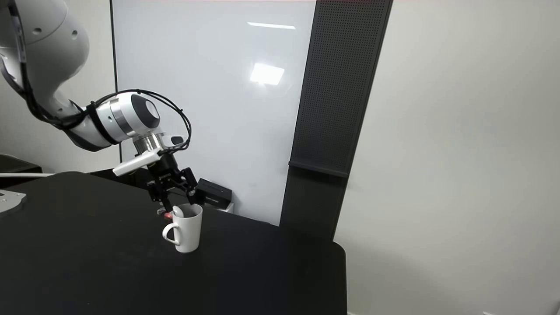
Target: Take the white spoon out of the mug
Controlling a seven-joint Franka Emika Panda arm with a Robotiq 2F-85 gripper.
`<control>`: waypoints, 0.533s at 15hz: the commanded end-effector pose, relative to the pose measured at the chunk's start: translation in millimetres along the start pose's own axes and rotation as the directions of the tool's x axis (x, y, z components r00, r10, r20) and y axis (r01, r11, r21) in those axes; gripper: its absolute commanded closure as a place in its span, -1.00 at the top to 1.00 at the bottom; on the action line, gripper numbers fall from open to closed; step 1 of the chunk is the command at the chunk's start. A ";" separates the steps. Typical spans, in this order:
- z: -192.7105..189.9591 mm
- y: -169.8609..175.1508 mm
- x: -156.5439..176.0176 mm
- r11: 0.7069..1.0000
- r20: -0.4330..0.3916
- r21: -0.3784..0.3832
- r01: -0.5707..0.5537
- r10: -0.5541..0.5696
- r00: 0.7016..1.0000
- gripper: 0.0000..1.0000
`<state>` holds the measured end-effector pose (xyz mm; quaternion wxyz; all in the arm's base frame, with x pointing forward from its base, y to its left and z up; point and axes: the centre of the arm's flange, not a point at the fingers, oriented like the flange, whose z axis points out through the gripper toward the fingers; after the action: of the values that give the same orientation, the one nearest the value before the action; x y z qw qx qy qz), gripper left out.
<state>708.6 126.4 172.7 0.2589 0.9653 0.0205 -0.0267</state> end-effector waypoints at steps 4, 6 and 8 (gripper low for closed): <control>-9.8 -3.2 1.3 1.000 -0.019 -0.004 0.005 -0.005 1.000 -0.26; -13.6 -5.7 0.5 1.000 -0.026 -0.004 0.008 -0.008 1.000 -0.50; -16.9 -7.8 -0.2 1.000 -0.034 -0.002 0.010 -0.010 0.999 -0.78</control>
<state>707.5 139.2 173.3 0.2567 0.9658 0.0293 -0.0206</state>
